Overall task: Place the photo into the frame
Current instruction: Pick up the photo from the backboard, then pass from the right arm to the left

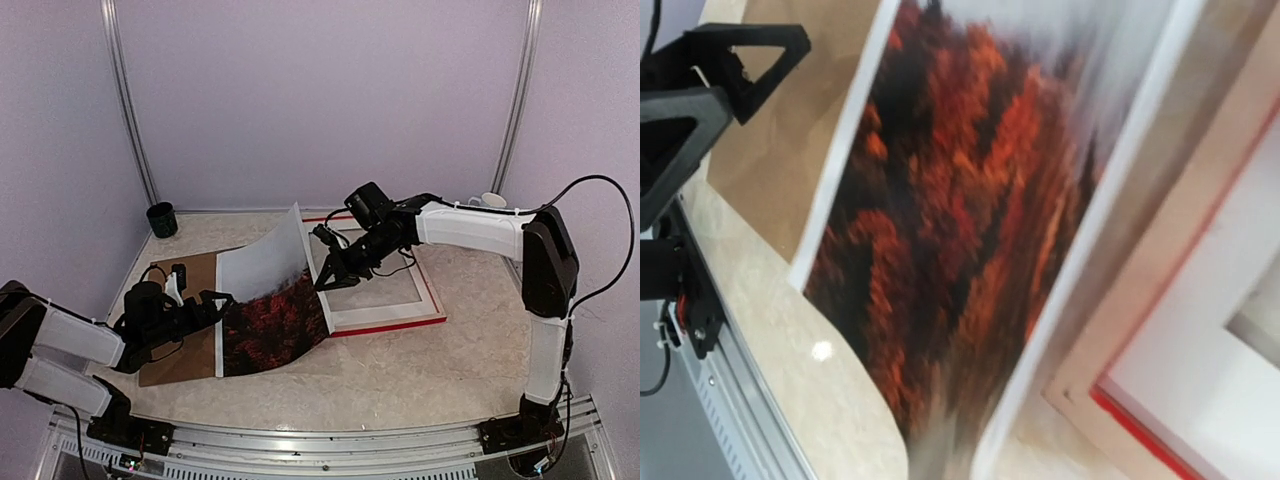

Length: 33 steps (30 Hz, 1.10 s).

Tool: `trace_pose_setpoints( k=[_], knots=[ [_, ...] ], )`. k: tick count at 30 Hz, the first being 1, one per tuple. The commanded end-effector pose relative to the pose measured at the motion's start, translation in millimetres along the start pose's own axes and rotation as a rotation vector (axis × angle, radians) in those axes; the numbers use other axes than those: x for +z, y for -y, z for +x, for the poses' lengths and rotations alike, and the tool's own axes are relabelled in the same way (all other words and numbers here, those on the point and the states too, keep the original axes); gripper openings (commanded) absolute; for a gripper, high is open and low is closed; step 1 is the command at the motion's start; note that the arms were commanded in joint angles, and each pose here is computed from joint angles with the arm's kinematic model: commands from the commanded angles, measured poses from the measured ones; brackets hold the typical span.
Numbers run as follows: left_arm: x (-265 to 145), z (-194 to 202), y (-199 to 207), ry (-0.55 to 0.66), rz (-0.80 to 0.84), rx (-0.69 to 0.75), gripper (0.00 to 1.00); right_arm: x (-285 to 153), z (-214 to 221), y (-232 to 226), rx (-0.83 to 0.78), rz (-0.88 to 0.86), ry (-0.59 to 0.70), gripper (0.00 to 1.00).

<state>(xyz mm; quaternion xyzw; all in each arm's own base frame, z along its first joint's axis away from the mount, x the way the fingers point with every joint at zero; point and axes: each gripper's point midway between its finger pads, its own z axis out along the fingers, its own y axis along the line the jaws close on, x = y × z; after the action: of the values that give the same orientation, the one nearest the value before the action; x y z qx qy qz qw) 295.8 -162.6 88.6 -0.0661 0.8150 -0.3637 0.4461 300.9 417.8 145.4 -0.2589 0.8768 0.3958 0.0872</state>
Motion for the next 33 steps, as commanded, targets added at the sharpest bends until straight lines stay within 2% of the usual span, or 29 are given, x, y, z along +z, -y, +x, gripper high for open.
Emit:
trace_pose_setpoints(
  k=[1, 8, 17, 24, 33],
  knots=[
    [1, -2, 9, 0.009, 0.033, 0.011, 0.99, -29, 2, 2, -0.059, 0.034, 0.013, 0.06],
    [26, 5, 38, -0.06, 0.007, 0.053, 0.99, -44, 5, 13, -0.054, 0.062, 0.032, 0.06],
    [41, -15, 86, -0.038, 0.062, 0.063, 0.99, -74, -3, 19, -0.03, 0.137, 0.122, 0.06],
    [50, -10, 98, -0.056, 0.083, 0.062, 0.99, -101, -12, 16, -0.03, 0.216, 0.186, 0.05],
    [52, -4, 103, -0.068, 0.093, 0.058, 0.99, -124, -9, 24, 0.051, 0.296, 0.305, 0.0]
  ],
)
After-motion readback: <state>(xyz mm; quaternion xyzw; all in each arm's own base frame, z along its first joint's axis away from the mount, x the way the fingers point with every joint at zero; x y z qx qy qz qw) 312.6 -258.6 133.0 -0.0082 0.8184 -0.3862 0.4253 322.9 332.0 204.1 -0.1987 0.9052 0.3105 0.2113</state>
